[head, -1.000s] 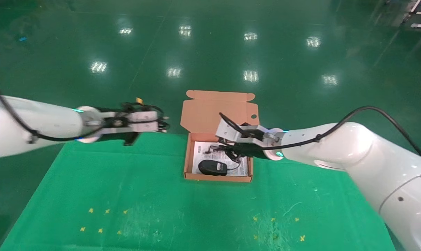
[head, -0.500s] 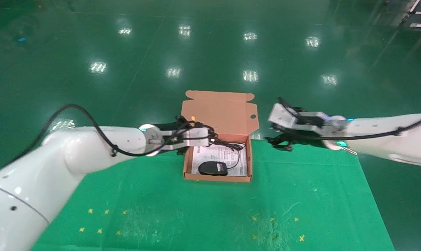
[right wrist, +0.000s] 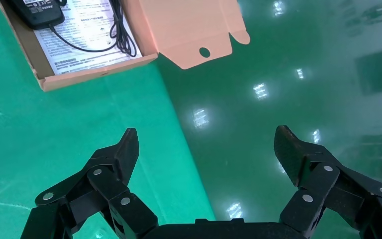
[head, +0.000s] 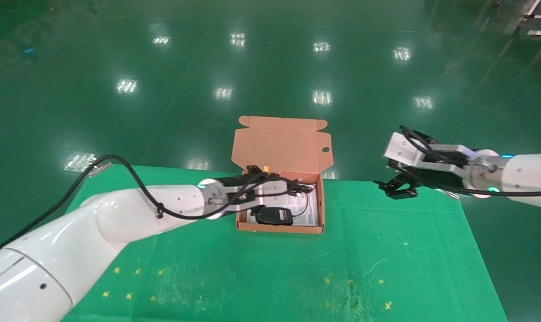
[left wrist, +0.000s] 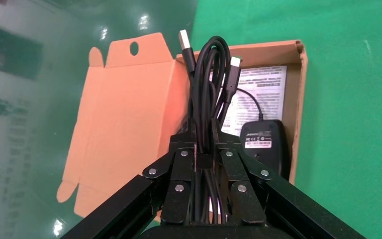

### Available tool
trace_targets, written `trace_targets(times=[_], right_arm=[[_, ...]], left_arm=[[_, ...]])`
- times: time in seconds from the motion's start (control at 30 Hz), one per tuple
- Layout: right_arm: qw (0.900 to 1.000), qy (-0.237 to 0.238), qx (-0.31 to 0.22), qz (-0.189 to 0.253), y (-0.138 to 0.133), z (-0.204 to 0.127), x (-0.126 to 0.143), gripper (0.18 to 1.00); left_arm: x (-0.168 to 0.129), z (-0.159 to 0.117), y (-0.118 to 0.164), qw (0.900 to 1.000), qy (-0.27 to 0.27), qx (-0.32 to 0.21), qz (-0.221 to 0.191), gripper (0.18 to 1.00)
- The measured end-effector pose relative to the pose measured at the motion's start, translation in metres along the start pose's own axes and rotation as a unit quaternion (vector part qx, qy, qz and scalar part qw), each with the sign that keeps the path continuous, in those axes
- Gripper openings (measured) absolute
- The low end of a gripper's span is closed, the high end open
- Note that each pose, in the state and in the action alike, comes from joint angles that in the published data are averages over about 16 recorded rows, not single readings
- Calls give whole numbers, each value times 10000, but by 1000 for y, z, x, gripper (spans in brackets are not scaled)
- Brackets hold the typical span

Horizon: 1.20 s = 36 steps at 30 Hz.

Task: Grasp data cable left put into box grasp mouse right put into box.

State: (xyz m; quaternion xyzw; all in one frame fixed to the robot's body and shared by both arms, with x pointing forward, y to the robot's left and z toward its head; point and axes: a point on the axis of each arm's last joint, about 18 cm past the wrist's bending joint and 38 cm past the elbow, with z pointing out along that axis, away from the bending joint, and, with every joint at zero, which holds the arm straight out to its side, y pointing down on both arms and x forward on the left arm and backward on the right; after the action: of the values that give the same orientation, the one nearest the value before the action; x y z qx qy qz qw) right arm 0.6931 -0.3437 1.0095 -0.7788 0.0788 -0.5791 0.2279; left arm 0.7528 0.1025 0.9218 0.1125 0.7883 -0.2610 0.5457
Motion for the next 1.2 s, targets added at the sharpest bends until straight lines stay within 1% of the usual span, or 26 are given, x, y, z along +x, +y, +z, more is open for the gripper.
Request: trace_targets(times=[0.17, 0.37, 0.5, 0.6, 0.83, 0.97, 1.03, 1.1, 1.2], right_arm=[[10000, 2, -3, -7, 0, 0, 0, 993], [10000, -2, -1, 0, 0, 0, 0, 999], [10000, 39, 37, -9, -3, 0, 3, 1000], [9999, 119, 106, -56, -10, -1, 9, 1000], [9981, 364, 272, -408, -34, -7, 31, 1000], [9962, 487, 355, -635, -48, -11, 43, 1000], [9955, 497, 389, -708, -53, -13, 46, 1000], [9953, 467, 419, -742, -55, -14, 46, 1000], [9959, 364, 481, -680, -56, -15, 42, 1000]], left_arm=[[0, 0, 0, 10000, 7, 7, -19, 241], [-1, -4, 3, 10000, -4, 7, -37, 267], [-7, -11, 7, 10000, -51, 12, -61, 306], [-17, -20, 10, 9999, -143, 21, -63, 333], [-50, -48, 13, 9990, -448, 27, 61, 431], [-67, -63, 12, 9980, -608, 39, 154, 512], [-73, -70, 12, 9977, -652, 56, 152, 546], [-75, -75, 12, 9977, -656, 79, 115, 599], [-73, -81, 15, 9981, -603, 141, -35, 663]])
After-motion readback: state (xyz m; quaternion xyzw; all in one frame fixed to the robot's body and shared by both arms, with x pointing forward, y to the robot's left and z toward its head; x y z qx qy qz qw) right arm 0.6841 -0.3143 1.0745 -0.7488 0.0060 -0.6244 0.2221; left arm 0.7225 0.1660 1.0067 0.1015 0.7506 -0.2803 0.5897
